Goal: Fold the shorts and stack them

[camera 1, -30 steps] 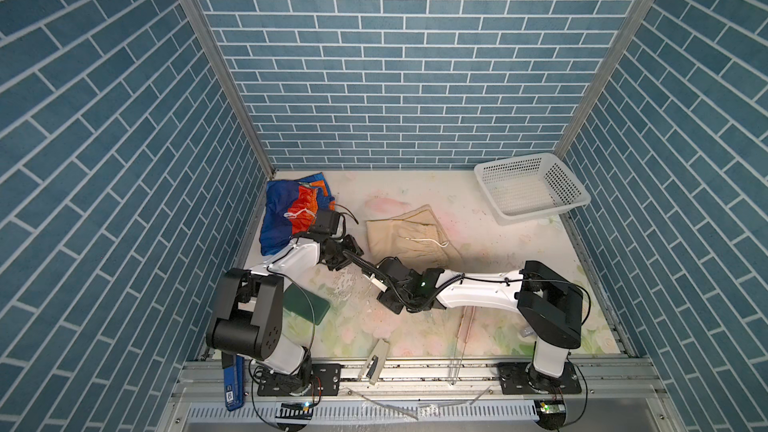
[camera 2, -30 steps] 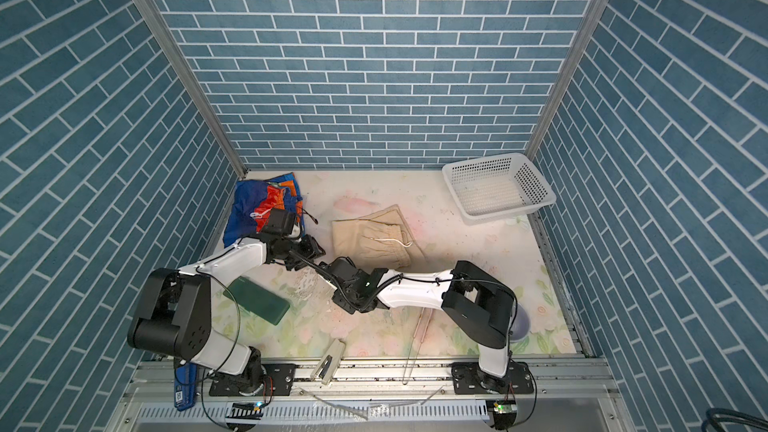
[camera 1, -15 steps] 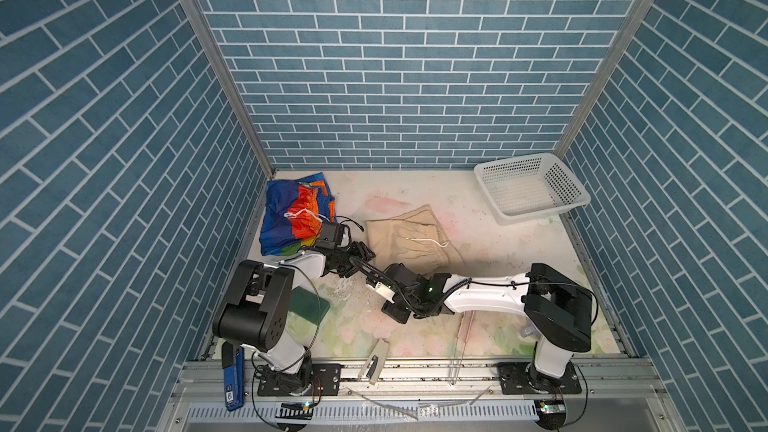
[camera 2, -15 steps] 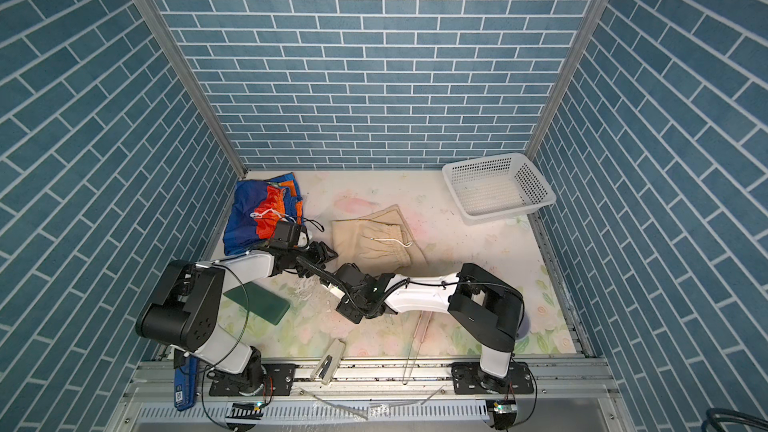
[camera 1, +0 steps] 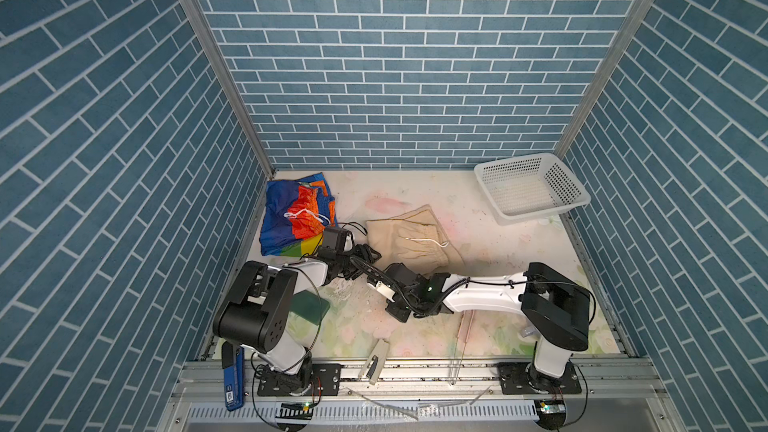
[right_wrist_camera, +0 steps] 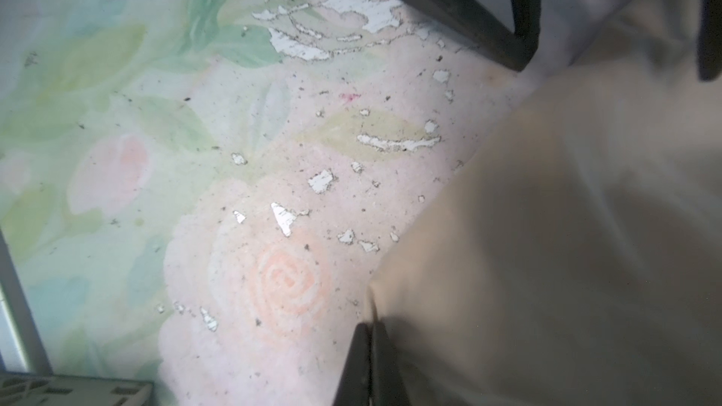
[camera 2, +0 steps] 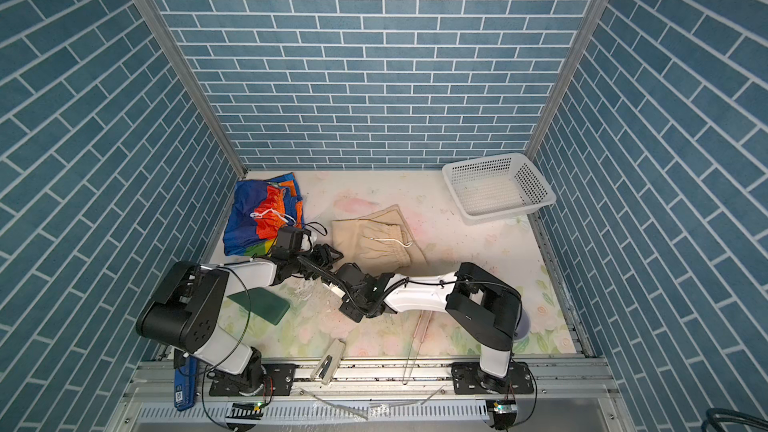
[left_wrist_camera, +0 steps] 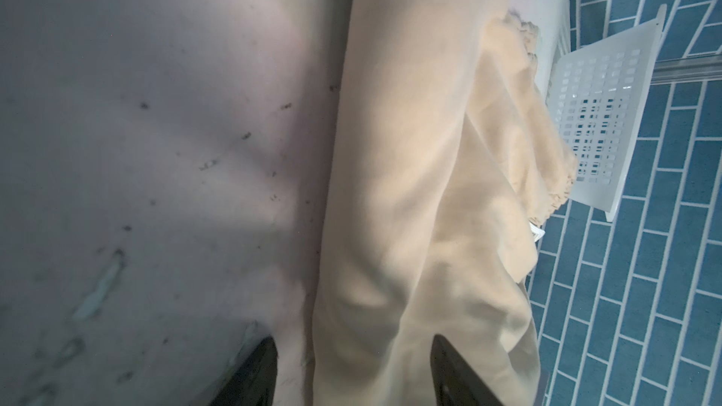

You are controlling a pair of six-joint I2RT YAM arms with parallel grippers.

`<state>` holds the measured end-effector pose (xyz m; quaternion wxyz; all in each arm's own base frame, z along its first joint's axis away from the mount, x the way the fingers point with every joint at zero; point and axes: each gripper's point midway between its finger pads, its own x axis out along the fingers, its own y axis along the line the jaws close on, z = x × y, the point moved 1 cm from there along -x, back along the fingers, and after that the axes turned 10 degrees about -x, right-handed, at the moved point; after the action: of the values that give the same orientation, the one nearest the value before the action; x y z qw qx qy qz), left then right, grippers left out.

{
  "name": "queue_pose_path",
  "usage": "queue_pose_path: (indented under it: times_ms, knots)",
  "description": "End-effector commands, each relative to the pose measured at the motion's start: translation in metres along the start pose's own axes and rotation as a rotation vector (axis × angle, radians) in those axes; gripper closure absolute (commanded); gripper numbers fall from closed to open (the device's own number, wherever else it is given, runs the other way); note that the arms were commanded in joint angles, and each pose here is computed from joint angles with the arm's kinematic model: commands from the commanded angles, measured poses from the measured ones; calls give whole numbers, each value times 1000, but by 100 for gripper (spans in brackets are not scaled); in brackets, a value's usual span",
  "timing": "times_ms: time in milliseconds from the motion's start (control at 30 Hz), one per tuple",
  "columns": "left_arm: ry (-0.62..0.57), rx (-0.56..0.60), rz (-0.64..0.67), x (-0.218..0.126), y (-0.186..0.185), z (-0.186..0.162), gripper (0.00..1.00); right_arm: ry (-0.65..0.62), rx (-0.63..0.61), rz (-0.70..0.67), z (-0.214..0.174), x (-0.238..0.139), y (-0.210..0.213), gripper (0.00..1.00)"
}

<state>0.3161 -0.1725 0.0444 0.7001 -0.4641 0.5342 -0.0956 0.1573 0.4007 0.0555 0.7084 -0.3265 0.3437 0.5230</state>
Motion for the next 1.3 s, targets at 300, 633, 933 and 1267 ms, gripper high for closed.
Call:
queue_pose_path:
  times_ms: [300, 633, 933, 1267]
  knots:
    - [44, -96, 109, 20, 45, -17, 43, -256, 206, 1, 33, -57, -34, 100]
    - [58, -88, 98, 39, 32, -17, 61, -269, 242, 52, 31, -55, -31, 100]
    - [42, 42, 125, 32, -19, 10, 100, -294, 353, 2, 22, -64, -49, 75]
    - [36, 290, 307, 21, -73, 68, 100, -358, 538, -406, -29, -109, -127, 54]
